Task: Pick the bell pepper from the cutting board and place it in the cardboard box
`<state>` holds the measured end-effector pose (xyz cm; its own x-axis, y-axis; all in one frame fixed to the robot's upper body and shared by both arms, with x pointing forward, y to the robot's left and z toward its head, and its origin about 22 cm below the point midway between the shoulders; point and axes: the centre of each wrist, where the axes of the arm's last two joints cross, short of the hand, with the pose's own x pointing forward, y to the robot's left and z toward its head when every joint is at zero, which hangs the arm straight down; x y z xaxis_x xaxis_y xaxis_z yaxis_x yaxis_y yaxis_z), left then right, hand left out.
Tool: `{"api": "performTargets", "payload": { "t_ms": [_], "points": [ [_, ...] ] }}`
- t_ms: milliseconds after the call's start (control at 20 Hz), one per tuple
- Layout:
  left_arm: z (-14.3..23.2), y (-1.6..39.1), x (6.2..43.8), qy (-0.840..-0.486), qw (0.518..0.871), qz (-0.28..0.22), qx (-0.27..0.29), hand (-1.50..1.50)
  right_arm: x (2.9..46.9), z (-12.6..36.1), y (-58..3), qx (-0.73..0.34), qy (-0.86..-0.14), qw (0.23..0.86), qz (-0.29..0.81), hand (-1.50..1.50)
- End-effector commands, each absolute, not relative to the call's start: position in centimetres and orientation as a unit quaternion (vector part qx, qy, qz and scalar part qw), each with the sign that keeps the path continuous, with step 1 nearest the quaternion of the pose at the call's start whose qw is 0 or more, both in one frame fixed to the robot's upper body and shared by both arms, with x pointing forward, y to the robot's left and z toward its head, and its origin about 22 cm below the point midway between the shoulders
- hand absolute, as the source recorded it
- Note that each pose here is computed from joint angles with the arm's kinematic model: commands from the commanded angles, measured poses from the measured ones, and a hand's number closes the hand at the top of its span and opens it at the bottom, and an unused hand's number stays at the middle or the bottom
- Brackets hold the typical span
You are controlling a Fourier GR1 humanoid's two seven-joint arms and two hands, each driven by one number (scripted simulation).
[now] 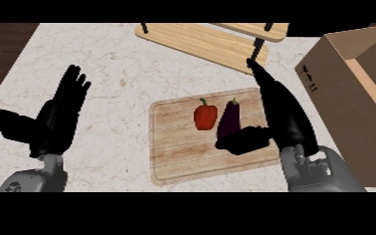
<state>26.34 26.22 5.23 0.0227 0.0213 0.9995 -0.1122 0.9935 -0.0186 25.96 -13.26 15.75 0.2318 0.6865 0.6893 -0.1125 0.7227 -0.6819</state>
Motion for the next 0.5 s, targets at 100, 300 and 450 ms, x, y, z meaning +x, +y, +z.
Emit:
{"api": "performTargets", "payload": {
  "t_ms": [100, 300, 450],
  "points": [
    [5.1, 25.8, 27.0, -0.695, 0.717, 0.050, 0.030, 0.00, 27.5, 14.7, -10.8, -0.253, -0.498, 0.789, 0.257, -1.50],
    [7.3, 26.2, 25.7, -0.698, 0.715, 0.041, 0.024, 0.00, 27.7, 13.6, -10.3, -0.264, -0.494, 0.789, 0.254, -1.50],
    [4.6, 26.6, 26.1, -0.694, 0.718, 0.045, 0.024, 0.00, 28.2, 12.1, -8.7, -0.264, -0.493, 0.789, 0.256, -1.50]
  ]
}}
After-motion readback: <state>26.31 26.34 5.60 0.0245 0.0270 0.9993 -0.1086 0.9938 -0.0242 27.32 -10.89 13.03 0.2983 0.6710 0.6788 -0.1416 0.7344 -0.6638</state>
